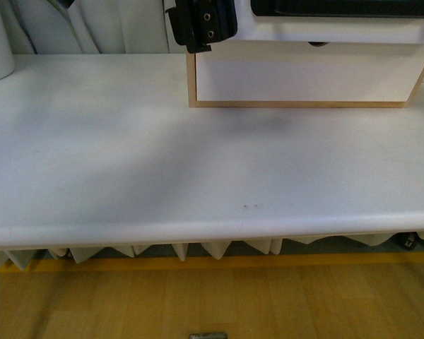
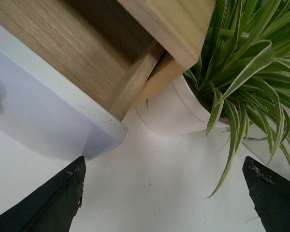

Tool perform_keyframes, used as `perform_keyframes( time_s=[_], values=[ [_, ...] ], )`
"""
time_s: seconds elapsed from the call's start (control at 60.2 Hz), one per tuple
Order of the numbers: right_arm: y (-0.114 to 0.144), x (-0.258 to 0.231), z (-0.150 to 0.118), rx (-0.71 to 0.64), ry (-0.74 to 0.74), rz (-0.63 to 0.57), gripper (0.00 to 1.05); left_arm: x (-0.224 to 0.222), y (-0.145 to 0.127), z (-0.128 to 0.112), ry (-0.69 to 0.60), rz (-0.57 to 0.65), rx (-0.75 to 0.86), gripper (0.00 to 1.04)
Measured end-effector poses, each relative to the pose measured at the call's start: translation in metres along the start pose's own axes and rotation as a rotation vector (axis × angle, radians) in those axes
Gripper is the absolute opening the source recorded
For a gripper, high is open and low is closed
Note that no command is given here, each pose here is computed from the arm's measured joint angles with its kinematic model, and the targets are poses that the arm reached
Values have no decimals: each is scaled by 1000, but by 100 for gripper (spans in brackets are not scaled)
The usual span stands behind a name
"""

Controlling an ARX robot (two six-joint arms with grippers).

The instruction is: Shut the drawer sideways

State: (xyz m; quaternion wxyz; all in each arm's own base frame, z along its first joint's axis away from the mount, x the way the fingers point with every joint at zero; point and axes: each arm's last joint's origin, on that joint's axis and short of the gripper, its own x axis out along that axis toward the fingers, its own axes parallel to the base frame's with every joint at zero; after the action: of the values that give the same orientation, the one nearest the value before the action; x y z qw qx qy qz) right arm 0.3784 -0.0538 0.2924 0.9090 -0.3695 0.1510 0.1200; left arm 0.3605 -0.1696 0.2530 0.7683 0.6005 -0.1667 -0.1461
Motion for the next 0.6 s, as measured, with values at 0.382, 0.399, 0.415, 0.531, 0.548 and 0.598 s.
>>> perform_keyframes(
  time_s=[0.382, 0.399, 0.415, 0.531, 0.548, 0.598],
  values=[
    [-4, 40, 5, 46, -45, -74, 95, 41, -4, -5, 44, 44, 29, 98],
    [-4, 42, 5, 48, -47, -78, 95, 44, -4, -5, 48, 47, 33, 98],
    [-4, 43, 5, 51, -47, -81, 95, 44, -4, -5, 48, 49, 33, 98],
    [-7, 52, 4, 74, -54, -118, 95, 52, -4, -6, 55, 64, 39, 98],
    [-7, 53, 3, 79, -58, -122, 95, 53, -4, -6, 56, 64, 39, 98],
    [-6, 55, 3, 88, -60, -127, 95, 53, -4, -5, 57, 65, 39, 98]
  ],
)
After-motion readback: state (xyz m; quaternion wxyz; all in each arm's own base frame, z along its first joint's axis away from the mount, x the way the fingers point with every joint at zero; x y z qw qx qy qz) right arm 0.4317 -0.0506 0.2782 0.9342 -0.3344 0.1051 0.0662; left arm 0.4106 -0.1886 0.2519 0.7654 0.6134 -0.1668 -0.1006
